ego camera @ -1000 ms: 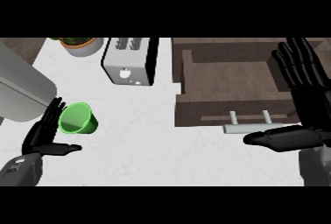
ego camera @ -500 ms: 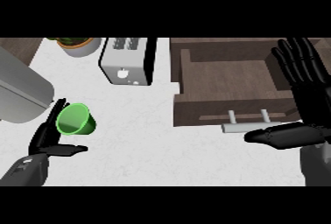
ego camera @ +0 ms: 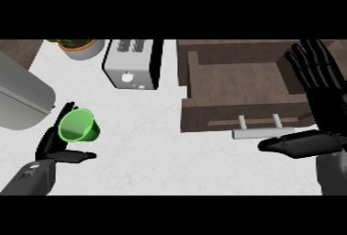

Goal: Pick up the cup, place it into the drawer and close the drawer

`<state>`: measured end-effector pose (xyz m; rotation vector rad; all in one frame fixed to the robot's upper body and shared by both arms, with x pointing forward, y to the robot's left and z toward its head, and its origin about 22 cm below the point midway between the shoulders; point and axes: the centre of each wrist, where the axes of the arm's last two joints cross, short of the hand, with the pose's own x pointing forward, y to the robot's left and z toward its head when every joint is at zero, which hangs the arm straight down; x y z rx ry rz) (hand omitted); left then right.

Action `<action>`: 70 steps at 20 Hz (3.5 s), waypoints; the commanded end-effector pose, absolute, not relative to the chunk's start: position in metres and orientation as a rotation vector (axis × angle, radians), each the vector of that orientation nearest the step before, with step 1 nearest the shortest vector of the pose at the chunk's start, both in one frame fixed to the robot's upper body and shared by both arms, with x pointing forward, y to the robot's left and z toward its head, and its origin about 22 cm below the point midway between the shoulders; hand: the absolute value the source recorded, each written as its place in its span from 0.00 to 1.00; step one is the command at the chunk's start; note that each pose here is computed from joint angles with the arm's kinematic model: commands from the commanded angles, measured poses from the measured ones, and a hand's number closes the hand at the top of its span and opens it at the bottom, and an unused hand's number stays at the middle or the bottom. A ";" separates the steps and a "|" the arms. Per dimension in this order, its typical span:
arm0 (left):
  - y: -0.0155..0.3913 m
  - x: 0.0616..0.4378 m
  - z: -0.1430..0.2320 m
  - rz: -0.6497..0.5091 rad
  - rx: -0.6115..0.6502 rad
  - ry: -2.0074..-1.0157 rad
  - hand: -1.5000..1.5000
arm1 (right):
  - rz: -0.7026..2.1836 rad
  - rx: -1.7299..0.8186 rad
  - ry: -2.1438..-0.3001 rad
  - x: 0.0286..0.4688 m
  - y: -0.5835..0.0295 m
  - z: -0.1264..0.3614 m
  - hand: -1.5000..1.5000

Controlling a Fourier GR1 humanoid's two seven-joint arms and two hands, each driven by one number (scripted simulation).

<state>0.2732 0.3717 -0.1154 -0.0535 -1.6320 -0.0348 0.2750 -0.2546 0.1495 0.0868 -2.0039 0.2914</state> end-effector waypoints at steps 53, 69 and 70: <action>0.055 0.437 0.189 -0.160 -0.184 -2.093 1.00 | 0.266 -0.002 -1.988 0.272 -0.276 0.137 0.00; 0.040 0.447 0.135 -0.430 0.015 -1.732 1.00 | 0.338 0.115 -2.048 0.281 -0.263 0.147 0.00; 0.036 0.447 0.140 -0.453 0.026 -1.726 1.00 | 0.332 0.119 -2.032 0.289 -0.260 0.151 0.00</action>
